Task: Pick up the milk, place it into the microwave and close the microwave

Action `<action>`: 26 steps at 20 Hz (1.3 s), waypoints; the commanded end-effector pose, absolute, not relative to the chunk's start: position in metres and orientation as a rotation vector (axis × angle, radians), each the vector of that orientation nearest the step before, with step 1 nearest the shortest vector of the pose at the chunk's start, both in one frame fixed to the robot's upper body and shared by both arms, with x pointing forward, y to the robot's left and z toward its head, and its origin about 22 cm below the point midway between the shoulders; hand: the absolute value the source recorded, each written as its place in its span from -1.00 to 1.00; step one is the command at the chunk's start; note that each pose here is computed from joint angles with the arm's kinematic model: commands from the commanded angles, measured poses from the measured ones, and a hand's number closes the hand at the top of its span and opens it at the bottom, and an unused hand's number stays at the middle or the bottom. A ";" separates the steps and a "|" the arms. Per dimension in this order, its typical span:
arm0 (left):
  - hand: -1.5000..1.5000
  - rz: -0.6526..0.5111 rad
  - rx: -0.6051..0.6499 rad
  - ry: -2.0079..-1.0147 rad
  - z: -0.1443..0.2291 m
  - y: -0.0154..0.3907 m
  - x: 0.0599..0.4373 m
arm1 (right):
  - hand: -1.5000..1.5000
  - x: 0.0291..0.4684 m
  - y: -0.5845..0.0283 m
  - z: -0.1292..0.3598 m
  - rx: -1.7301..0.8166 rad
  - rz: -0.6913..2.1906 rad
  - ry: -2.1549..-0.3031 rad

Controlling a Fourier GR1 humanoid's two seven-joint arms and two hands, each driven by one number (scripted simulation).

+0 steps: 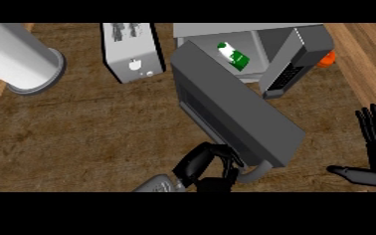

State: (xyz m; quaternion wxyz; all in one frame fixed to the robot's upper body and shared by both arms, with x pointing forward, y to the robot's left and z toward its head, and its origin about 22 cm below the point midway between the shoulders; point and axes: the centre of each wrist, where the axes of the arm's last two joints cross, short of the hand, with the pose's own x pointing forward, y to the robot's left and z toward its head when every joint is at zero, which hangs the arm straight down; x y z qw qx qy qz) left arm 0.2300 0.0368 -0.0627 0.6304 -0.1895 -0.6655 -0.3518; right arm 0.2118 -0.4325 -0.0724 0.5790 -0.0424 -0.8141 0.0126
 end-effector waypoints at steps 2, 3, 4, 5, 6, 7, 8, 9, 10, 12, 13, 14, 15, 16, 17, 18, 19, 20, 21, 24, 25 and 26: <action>1.00 -0.789 -0.459 -1.582 -0.038 0.012 0.240 | -1.00 0.225 -0.427 -0.060 0.074 0.039 -1.983; 1.00 -0.765 -0.454 -1.607 -0.035 0.010 0.239 | -1.00 0.225 -0.425 -0.059 0.073 0.072 -1.985; 1.00 -0.761 -0.431 -1.609 -0.036 0.011 0.246 | -1.00 0.236 -0.419 -0.054 0.073 0.082 -2.001; 1.00 -0.761 -0.427 -1.619 -0.033 0.008 0.244 | -1.00 0.236 -0.427 -0.048 0.081 0.077 -1.994; 1.00 -0.752 -0.427 -1.618 -0.024 0.005 0.251 | -1.00 0.242 -0.426 -0.041 0.085 0.091 -2.005; 1.00 -0.723 -0.404 -1.618 -0.023 0.007 0.259 | -1.00 0.238 -0.421 -0.046 0.111 0.099 -1.993; 1.00 -0.715 -0.401 -1.631 -0.022 0.006 0.258 | -1.00 0.249 -0.418 -0.036 0.112 0.109 -2.022; 1.00 -0.714 -0.390 -1.650 -0.015 0.004 0.265 | -1.00 0.250 -0.411 -0.040 0.130 0.104 -2.006; 1.00 -0.729 -0.376 -1.678 -0.006 0.000 0.273 | -1.00 0.252 -0.412 -0.037 0.144 0.128 -1.999; 1.00 -0.683 -0.356 -1.749 0.007 -0.003 0.282 | -1.00 0.253 -0.416 -0.028 0.149 0.164 -1.996; 1.00 -0.680 -0.345 -1.756 0.008 -0.002 0.287 | -1.00 0.259 -0.412 -0.023 0.164 0.170 -2.004; 1.00 -0.677 -0.350 -1.768 0.014 -0.005 0.291 | -1.00 0.259 -0.416 -0.021 0.164 0.184 -2.001; 1.00 -0.664 -0.329 -1.763 0.018 -0.006 0.294 | -1.00 0.264 -0.415 -0.015 0.161 0.200 -2.005; 1.00 -0.668 -0.325 -1.771 0.020 -0.007 0.297 | -1.00 0.268 -0.404 -0.016 0.188 0.194 -2.015; 1.00 -0.651 -0.318 -1.783 0.024 -0.008 0.300 | -1.00 0.268 -0.409 -0.013 0.179 0.194 -2.025; 1.00 -0.643 -0.303 -1.784 0.027 -0.008 0.305 | -1.00 0.271 -0.406 -0.010 0.186 0.204 -2.029; 1.00 -0.649 -0.300 -1.796 0.030 -0.010 0.307 | -1.00 0.277 -0.406 -0.003 0.191 0.204 -2.046; 1.00 -0.641 -0.280 -1.807 0.036 -0.011 0.313 | -1.00 0.276 -0.410 0.002 0.173 0.190 -2.058; 1.00 -0.624 -0.280 -1.814 0.039 -0.011 0.316 | -1.00 0.279 -0.408 0.004 0.189 0.201 -2.061; 1.00 -0.633 -0.256 -1.837 0.052 -0.016 0.326 | -1.00 0.288 -0.403 0.014 0.242 0.219 -2.074; 1.00 -0.615 -0.242 -1.829 0.049 -0.013 0.329 | -1.00 0.291 -0.404 0.020 0.247 0.222 -2.081; 1.00 -0.607 -0.253 -1.823 0.055 -0.016 0.329 | -1.00 0.297 -0.401 0.026 0.265 0.242 -2.091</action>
